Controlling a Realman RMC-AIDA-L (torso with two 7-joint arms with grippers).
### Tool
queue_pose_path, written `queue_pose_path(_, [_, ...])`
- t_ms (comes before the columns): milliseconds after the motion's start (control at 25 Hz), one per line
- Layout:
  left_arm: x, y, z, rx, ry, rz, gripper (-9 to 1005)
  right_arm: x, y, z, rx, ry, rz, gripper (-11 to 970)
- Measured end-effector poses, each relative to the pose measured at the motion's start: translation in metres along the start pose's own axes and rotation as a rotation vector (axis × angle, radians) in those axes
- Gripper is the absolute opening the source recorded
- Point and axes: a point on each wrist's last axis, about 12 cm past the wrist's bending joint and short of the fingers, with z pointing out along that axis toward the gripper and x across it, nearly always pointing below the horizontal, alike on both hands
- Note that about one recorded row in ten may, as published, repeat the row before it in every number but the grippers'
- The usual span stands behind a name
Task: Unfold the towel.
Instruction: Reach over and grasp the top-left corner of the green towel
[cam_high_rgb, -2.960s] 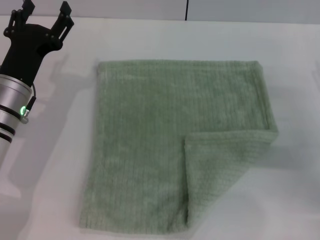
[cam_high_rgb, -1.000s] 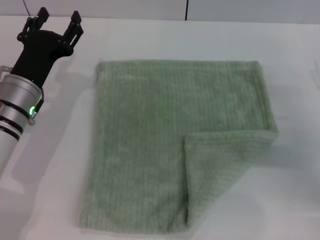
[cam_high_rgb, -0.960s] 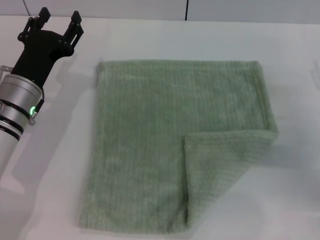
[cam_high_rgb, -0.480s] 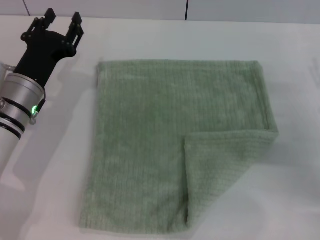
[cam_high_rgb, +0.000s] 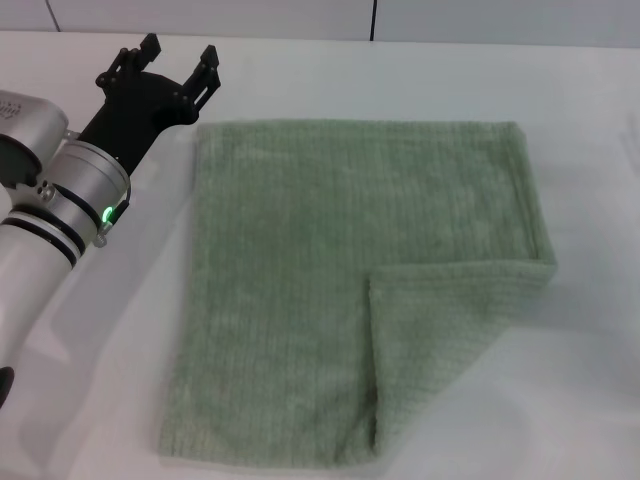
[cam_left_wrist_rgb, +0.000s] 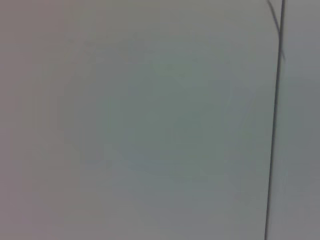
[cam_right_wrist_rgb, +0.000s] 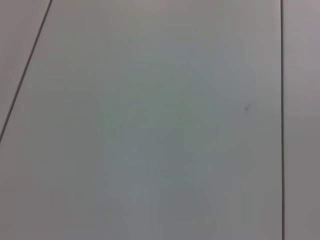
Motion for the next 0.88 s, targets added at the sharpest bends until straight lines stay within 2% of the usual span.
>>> queue_pose_path(160, [-0.003, 0.001, 0.002, -0.003, -0.004, -0.042, 813, 0.0, 0.0, 0.0, 0.001, 0.001, -0.002, 802])
queue_pose_path(200, [-0.003, 0.002, 0.002, -0.007, -0.001, -0.082, 812, 0.0, 0.0, 0.0, 0.001, 0.001, -0.003, 802])
queue_pose_path(280, [-0.003, 0.002, 0.001, -0.008, 0.002, -0.095, 614, 0.0, 0.0, 0.0, 0.002, 0.001, -0.003, 802])
queue_pose_path(480, [-0.003, 0.001, 0.006, 0.025, 0.054, -0.122, 376, 0.0, 0.0, 0.0, 0.002, -0.001, -0.003, 803])
queue_pose_path(640, [-0.006, -0.001, 0.015, 0.071, 0.139, -0.138, 289, -0.001, 0.0, 0.0, 0.002, -0.006, -0.003, 803])
queue_pose_path(880, [-0.005, -0.001, 0.021, 0.045, 0.211, -0.139, 160, 0.0, -0.001, -0.001, 0.005, -0.003, -0.004, 803])
